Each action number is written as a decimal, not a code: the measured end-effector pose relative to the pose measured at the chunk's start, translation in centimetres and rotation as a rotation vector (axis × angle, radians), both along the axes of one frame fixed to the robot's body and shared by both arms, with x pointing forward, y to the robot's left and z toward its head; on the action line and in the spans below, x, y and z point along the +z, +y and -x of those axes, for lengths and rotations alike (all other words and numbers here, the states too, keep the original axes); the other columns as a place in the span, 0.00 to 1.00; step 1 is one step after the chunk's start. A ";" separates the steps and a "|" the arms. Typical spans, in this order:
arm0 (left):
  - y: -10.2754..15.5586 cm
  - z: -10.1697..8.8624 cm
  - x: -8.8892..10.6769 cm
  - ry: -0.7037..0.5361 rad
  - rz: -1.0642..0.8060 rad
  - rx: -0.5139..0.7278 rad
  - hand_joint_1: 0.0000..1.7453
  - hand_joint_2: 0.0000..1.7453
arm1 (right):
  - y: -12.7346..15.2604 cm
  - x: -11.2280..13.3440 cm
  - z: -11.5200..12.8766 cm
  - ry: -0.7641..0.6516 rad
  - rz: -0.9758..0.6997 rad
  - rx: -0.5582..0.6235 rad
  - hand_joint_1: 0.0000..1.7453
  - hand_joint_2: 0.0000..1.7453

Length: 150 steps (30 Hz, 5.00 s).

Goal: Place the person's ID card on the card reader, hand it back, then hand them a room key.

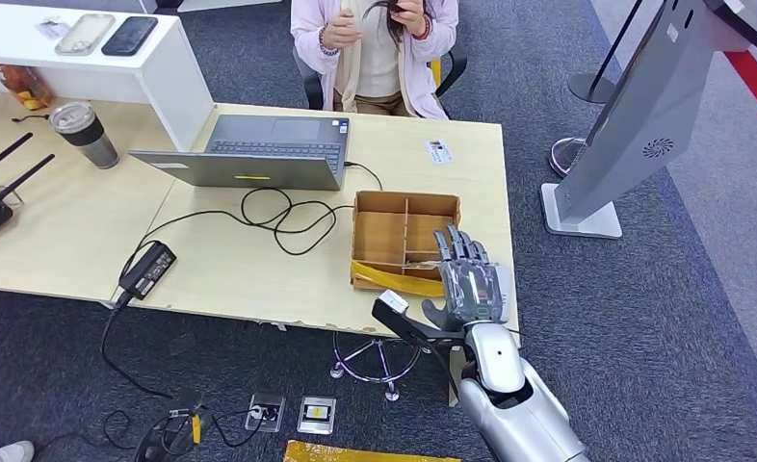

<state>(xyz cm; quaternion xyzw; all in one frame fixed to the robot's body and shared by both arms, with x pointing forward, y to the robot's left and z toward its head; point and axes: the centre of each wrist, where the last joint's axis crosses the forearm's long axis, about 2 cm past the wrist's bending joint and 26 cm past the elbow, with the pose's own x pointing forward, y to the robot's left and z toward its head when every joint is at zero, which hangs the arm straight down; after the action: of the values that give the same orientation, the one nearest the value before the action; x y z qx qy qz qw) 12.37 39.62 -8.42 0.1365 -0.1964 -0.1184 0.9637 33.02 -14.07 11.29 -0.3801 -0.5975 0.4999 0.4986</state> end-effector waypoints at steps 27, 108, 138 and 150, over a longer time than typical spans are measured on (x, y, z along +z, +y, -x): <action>0.3 0.1 0.1 0.007 -0.004 -0.064 0.00 0.00 | -0.1 -1.4 -1.5 0.026 0.119 -0.036 0.00 1.00; -0.2 0.0 0.0 -0.038 -0.020 -0.032 0.00 0.00 | 3.4 1.2 -3.6 0.002 0.065 0.080 1.00 1.00; -0.4 -2.2 0.6 -0.082 -0.037 -0.105 0.00 0.00 | 0.2 10.7 -11.3 -0.215 0.276 -0.003 1.00 1.00; -0.2 -2.4 0.7 -0.059 -0.013 -0.116 0.00 0.00 | -0.1 10.4 -11.5 -0.185 0.302 -0.009 1.00 1.00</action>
<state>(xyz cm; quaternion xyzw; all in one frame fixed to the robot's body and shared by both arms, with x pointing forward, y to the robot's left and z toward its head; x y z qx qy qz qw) 14.78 39.40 -7.73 0.1346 -0.2317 -0.1711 0.9481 44.49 -14.22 21.68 -0.4978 -0.5573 0.5443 0.3812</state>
